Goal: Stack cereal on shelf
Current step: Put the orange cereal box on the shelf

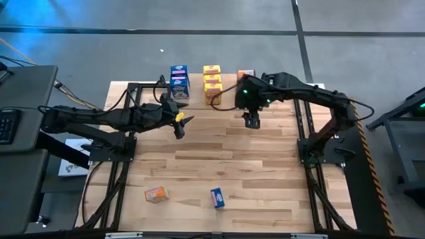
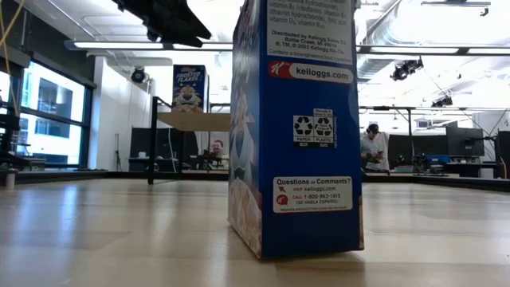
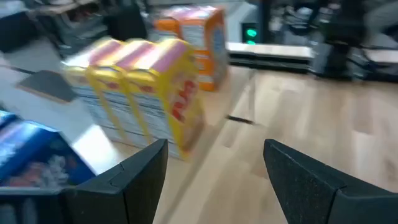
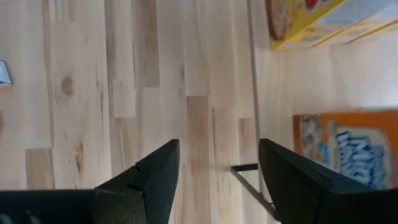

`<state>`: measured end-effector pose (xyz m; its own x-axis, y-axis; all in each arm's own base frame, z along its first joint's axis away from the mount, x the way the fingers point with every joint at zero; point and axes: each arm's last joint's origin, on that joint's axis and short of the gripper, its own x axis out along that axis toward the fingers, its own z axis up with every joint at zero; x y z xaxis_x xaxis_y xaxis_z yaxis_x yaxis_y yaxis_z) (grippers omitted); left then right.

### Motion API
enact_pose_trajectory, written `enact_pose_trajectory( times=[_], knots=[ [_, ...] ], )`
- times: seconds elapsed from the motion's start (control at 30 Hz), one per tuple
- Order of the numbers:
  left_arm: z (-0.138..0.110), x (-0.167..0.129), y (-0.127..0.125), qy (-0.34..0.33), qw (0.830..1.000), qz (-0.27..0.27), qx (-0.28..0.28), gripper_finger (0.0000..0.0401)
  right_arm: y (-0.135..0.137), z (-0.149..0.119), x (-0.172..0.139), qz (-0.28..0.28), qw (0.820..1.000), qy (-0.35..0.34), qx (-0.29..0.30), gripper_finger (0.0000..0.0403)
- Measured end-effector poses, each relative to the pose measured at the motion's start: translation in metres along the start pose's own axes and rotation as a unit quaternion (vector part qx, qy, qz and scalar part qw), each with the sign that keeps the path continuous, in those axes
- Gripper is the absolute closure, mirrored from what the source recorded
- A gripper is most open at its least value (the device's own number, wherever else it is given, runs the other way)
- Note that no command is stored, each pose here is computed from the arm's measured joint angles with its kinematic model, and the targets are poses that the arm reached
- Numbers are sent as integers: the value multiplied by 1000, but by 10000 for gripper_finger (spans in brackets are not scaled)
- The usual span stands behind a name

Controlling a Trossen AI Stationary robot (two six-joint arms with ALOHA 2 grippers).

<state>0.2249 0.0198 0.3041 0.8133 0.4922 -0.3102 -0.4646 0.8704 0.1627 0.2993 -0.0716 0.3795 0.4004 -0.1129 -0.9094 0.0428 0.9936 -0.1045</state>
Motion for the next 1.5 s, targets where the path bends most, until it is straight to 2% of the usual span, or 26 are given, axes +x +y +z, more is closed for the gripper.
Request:
enact_pose_trajectory(
  times=[0.27,0.4,0.5,0.7,0.8,0.97,1.27,1.5],
  knots=[
    [-14,-12,-21,70,990,-119,-25,146,10,-38,8,-8,998,-49,40,192],
    [-22,-20,-31,112,982,-151,-25,146,14,-55,16,-12,995,-83,58,192],
    [-28,-27,-35,156,975,-156,-34,146,16,-64,21,-15,991,-111,71,192],
    [-21,-51,-38,247,955,-147,-70,146,18,-71,35,-16,985,-140,95,192],
    [-11,-63,-42,251,950,-158,-100,146,17,-69,41,-17,981,-161,107,192],
    [-5,-79,-51,263,940,-180,-119,146,17,-66,42,-19,976,-184,116,192],
    [-17,-96,-70,314,919,-184,-151,146,16,-65,42,-15,973,-189,133,192],
    [-31,-103,-95,374,894,-187,-160,146,16,-65,42,-14,973,-189,133,192]
  ],
)
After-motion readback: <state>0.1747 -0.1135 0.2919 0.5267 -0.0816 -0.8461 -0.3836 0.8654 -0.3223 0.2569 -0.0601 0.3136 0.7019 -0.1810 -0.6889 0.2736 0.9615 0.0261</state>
